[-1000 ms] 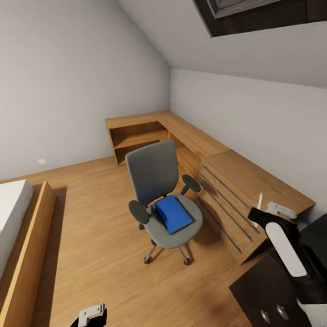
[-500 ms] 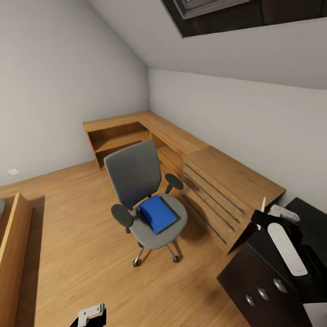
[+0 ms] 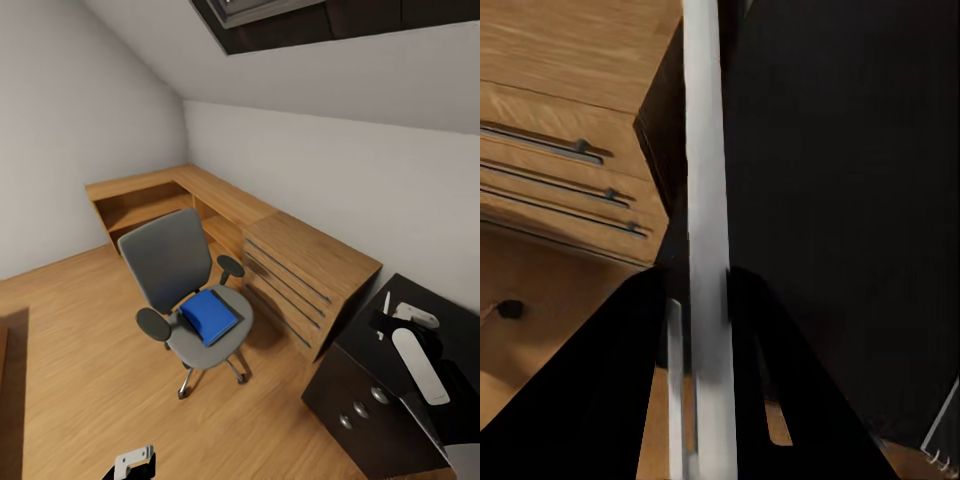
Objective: In the bedroom, organize the workspace by keeping the computer under the desk, ensuring the monitor is on the desk, placing the keyboard on the desk next to the monitor, placing the mouse on the desk next to the keyboard, moving the folder from the swivel chair onto the desk next to the mouse, stacking the notebook on top of the folder with the pen on top of the notebook, and positioning the swivel chair next to the desk.
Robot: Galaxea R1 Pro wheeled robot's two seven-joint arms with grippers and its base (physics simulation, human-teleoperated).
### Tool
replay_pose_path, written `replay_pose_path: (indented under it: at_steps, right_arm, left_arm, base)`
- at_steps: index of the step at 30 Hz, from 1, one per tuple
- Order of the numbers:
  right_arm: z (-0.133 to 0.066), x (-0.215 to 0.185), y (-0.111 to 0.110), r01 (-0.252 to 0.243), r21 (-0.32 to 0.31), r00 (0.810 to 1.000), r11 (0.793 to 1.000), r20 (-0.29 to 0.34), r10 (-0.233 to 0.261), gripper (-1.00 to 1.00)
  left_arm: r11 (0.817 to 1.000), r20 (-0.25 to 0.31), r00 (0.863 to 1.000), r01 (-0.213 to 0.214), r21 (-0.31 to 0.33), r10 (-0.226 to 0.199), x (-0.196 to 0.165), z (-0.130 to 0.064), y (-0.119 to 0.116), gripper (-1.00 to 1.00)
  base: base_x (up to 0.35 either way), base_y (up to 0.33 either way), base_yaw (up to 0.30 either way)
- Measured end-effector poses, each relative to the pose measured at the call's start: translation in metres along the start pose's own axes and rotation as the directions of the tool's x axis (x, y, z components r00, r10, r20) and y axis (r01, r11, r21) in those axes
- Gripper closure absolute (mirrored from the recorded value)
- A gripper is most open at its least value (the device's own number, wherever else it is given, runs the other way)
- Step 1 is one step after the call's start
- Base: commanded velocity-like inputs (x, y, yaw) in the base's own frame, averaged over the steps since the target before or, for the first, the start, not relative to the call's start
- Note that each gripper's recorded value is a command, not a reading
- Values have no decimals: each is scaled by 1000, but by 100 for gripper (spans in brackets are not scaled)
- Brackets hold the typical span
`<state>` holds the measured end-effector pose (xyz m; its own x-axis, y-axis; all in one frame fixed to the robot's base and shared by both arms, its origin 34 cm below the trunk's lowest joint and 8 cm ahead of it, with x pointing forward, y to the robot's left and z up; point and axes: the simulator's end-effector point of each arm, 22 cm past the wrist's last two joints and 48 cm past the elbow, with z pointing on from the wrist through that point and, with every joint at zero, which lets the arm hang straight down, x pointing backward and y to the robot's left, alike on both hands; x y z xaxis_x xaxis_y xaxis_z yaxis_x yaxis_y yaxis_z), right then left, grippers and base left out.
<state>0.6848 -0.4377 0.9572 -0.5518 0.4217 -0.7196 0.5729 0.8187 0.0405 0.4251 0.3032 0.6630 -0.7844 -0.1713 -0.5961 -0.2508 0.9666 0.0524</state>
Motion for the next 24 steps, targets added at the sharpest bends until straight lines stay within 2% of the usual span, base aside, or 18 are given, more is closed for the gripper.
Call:
replay_pose_path:
  at_steps: [7,13,22,24]
  right_arm:
    - [2,4,-2,4,6,1000,1000,-8,-3,100]
    - [8,13,-5,13,16,999,1000,-30,-13,100]
    - [27,43,-11,42,2,994,999,-97,-41,100]
    - [35,53,-19,59,11,992,998,-113,-57,100]
  left_arm:
    - [1000,0,1000,0,0,0,0,0,0,-100]
    - [1000,1,1000,0,-1,0,0,0,0,-100]
    - [1000,1,1000,0,-1,0,0,0,0,-100]
    - [1000,1,1000,0,-1,0,0,0,0,-100]
  base:
    - [0,0,-190]
    - [0,0,-32]
    - [0,0,-4]
    - [39,0,0]
